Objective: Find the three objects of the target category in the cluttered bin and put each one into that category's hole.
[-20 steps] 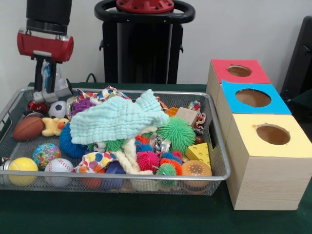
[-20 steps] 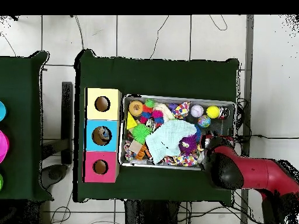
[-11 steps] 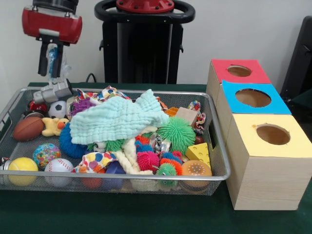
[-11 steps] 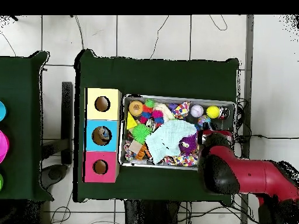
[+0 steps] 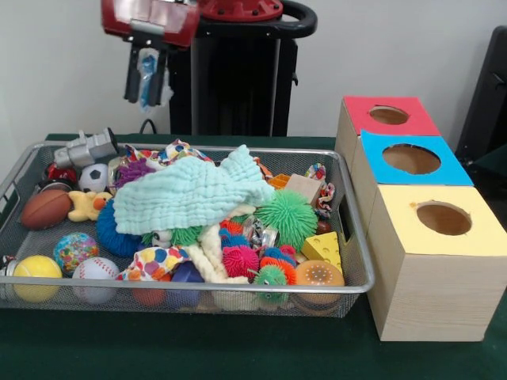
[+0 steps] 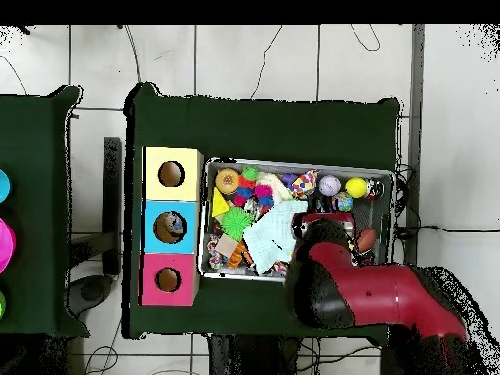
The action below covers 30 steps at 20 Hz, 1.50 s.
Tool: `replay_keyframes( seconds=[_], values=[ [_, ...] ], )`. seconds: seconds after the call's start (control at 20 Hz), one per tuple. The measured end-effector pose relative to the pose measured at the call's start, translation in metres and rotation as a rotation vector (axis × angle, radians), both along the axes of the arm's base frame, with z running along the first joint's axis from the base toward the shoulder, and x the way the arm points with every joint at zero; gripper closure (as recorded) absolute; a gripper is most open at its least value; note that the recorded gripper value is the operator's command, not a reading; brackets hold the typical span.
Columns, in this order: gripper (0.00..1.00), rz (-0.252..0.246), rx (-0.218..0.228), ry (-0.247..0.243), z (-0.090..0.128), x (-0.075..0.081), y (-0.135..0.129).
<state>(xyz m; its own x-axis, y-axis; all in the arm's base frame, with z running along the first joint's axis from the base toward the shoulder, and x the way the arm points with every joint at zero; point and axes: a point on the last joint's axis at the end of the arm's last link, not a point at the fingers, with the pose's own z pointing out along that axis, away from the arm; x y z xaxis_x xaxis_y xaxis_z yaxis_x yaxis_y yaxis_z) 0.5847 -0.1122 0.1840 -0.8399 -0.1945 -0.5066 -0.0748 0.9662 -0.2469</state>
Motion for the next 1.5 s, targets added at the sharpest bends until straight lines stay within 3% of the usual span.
replay_keyframes(
  seconds=[0.25, 0.45, 1.05, 1.5],
  values=[
    [1.0, 0.014, -0.027, -0.014, 0.01, -0.004, 0.046],
    [1.0, -0.001, -0.034, -0.035, 0.02, -0.008, 0.069],
    [1.0, -0.152, -0.028, -0.151, 0.047, -0.021, 0.096],
    [1.0, -0.231, -0.004, -0.204, 0.046, -0.031, 0.116]
  ],
)
